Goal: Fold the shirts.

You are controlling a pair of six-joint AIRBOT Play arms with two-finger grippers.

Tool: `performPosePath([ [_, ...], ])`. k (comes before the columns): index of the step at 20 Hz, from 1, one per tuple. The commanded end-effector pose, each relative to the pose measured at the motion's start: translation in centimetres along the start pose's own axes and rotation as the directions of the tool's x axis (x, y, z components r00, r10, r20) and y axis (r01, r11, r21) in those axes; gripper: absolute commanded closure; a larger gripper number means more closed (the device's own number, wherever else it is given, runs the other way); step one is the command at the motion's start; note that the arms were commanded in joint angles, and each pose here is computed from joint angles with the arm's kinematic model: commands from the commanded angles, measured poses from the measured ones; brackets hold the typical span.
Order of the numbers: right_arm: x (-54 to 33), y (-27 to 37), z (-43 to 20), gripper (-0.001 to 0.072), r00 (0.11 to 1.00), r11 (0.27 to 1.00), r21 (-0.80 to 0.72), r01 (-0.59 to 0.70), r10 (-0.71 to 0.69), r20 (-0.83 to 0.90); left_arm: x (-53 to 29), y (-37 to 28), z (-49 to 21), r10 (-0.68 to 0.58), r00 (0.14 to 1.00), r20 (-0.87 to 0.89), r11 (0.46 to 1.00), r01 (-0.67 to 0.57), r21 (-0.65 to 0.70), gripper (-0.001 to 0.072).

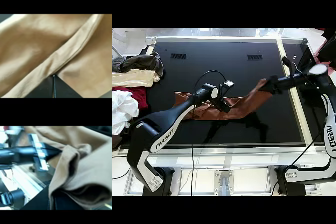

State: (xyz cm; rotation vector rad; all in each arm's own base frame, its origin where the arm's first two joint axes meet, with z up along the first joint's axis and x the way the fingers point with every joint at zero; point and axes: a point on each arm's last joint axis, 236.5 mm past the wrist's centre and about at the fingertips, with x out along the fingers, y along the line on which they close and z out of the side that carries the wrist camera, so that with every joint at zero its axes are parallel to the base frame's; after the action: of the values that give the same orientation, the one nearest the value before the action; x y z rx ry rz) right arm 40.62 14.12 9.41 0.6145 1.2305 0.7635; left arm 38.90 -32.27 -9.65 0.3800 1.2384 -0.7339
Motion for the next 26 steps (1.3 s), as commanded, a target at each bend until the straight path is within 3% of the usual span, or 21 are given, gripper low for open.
performPosePath([
  [1,2.1,6.5,1.0,0.0697,1.000,0.991,-0.130,0.025,-0.026,-0.003,0.7,-0.2,-0.4,-0.004,1.000,-0.018,1.000,0.004,0.007,0.0693],
  [8,7.5,14.5,-0.1,0.0698,1.000,0.967,-0.255,-0.011,0.009,-0.011,-4.0,1.5,0.3,0.026,0.999,0.021,1.000,-0.026,-0.006,0.0693],
  [11,10.3,16.6,-0.8,0.0698,0.999,0.959,-0.283,-0.036,0.033,-0.016,-10.9,8.4,-2.9,0.197,0.979,-0.051,0.980,-0.198,-0.018,0.0692],
  [14,13.9,19.6,-0.4,0.0699,0.995,0.948,-0.313,-0.059,0.080,0.054,-18.8,16.7,-6.7,0.359,0.930,-0.076,0.916,-0.367,-0.163,0.0693],
  [18,21.7,23.1,-0.5,0.0700,0.975,0.952,-0.277,-0.130,0.173,0.139,-26.6,23.8,-11.3,0.462,0.886,-0.037,0.789,-0.429,-0.439,0.0693],
  [21,27.4,25.2,-0.9,0.0670,0.949,0.957,-0.214,-0.194,0.239,0.207,-29.7,26.2,-13.9,0.505,0.862,-0.035,0.720,-0.443,-0.534,0.0693],
  [22,28.3,26.3,-0.7,0.0450,0.934,0.956,-0.202,-0.214,0.260,0.246,-30.3,26.6,-14.5,0.513,0.858,-0.038,0.706,-0.447,-0.549,0.0693],
  [23,28.7,26.9,-0.7,0.0087,0.925,0.953,-0.211,-0.217,0.270,0.266,-30.6,26.8,-14.9,0.516,0.855,-0.042,0.698,-0.449,-0.557,0.0693],
  [24,28.3,27.3,-0.5,0.0033,0.922,0.950,-0.219,-0.220,0.276,0.270,-30.7,26.8,-15.0,0.515,0.856,-0.046,0.696,-0.449,-0.560,0.0693],
  [26,26.2,26.5,1.0,0.0038,0.935,0.939,-0.307,-0.154,0.239,0.261,-30.7,26.9,-15.1,0.515,0.856,-0.048,0.695,-0.449,-0.562,0.0693],
])
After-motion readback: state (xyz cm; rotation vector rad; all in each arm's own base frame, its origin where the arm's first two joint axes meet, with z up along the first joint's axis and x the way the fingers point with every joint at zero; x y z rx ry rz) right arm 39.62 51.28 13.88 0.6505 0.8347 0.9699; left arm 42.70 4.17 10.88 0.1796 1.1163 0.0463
